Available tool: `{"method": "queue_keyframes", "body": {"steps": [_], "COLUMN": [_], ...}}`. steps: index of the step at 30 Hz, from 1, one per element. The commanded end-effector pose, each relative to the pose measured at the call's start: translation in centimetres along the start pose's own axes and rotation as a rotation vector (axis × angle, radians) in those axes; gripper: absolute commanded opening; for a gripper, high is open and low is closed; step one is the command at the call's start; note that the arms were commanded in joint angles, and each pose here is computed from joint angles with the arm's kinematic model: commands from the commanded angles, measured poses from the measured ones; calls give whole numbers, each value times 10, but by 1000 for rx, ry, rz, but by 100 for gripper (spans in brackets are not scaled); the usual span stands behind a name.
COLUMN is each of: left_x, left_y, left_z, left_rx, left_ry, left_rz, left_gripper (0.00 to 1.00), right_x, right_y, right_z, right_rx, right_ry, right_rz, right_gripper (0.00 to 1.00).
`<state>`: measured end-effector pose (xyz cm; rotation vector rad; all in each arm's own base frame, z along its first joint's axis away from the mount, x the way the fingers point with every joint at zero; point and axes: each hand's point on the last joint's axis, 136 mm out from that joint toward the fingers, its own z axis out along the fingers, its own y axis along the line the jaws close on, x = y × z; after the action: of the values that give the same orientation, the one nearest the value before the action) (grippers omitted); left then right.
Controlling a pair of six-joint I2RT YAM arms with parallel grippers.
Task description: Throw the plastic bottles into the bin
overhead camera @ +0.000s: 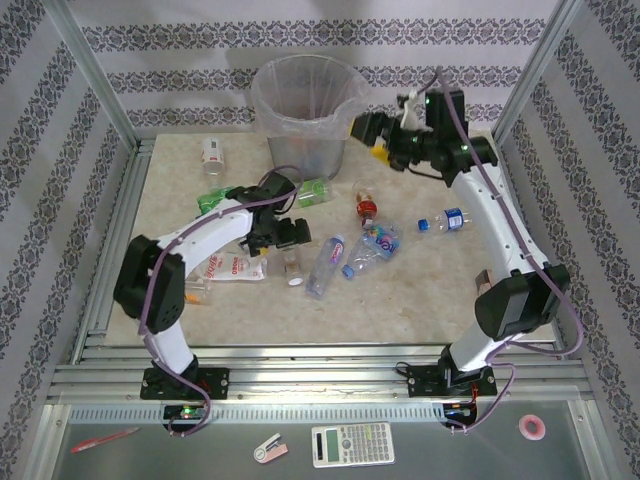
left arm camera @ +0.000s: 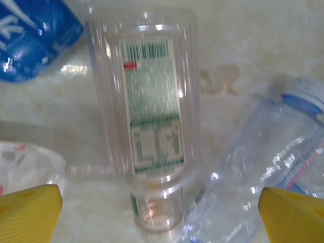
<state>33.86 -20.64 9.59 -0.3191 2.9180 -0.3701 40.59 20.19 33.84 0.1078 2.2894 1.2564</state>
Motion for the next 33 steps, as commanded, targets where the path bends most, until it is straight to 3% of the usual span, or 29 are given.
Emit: {"method": "queue_keyframes", "body": {"steps": [1,8,17,26,33], "left_x": [-10,-20,-26,-23,-37], "left_y": [8,9,13,11,-10], "left_z": [2,25,50,65,30], "left_rx": [-117,-169,-223,-208,-83], "left_ry": [-14,4,33,68,-28], "left_rz": [33,46,77,98,82], "left_gripper": [100,99,92,59,41], "right_x": [37,74,102,103,101], "right_y": [-5,-26,-40,-42,-52], "right_z": [-8,-26,-38,-43,-48], "right_rx": [-4,24,52,66,83], "right_ry": [62,85,112,105,91], "right_rz": [-43,-20,-7,-1,13], "right_gripper": [98,98,98,98,98]}}
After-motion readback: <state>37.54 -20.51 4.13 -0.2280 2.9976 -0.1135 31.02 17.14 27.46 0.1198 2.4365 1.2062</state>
